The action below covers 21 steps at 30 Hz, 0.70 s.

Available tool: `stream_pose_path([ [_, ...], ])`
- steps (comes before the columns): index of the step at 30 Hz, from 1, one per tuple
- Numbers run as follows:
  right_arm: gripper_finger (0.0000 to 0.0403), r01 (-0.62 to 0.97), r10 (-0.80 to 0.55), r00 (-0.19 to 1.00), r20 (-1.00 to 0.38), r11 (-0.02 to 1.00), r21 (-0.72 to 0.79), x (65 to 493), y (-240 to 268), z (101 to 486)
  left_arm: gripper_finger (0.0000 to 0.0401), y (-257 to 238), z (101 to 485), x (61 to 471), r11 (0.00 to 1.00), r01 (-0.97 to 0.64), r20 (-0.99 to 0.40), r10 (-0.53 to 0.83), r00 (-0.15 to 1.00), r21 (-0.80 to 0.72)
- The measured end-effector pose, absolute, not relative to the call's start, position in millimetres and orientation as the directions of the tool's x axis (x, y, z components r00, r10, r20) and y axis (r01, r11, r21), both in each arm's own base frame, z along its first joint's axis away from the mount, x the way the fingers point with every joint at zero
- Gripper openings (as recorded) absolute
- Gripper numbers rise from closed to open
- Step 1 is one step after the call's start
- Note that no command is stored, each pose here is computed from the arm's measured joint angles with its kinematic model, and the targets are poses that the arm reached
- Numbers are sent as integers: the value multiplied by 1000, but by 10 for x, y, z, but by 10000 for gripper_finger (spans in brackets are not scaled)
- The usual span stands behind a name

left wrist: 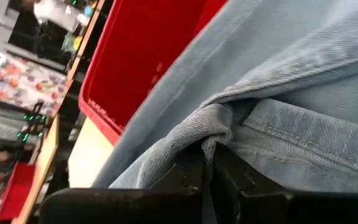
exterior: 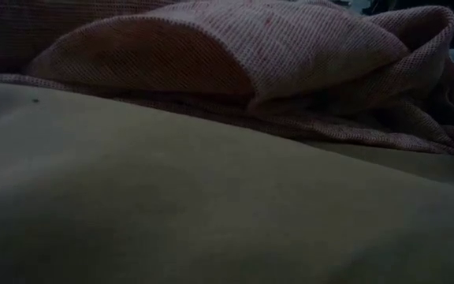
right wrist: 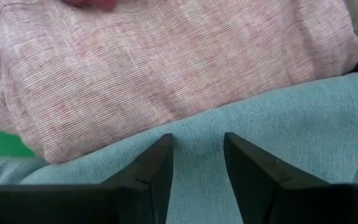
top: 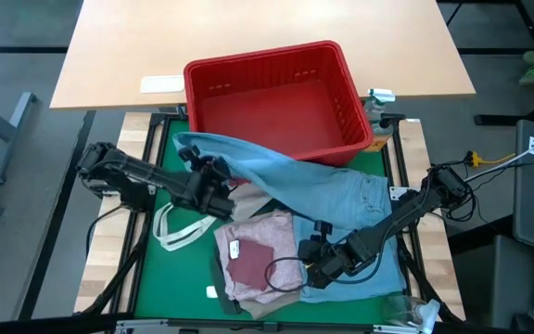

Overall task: Fold laundry
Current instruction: Fold the blue jeans

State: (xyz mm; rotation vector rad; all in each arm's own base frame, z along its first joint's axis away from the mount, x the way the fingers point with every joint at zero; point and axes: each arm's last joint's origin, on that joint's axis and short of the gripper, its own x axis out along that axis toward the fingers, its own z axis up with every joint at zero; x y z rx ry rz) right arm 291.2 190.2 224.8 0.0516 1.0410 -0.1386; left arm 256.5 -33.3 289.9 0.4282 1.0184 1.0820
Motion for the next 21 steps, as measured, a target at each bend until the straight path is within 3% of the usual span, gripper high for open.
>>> stream_pose_path([
  [8,143,142,-97,501,-860,989,-29,2913,1899,2249,4,-223,2901,2582,466,-531,-524,850,47,708],
  [15,143,142,-97,501,-860,989,-29,2913,1900,2249,4,-603,3165,2602,593,-536,-585,783,211,601],
  [21,143,142,-97,501,-860,989,-29,2913,1899,2249,3,-951,3316,2614,769,-488,-715,606,350,413],
])
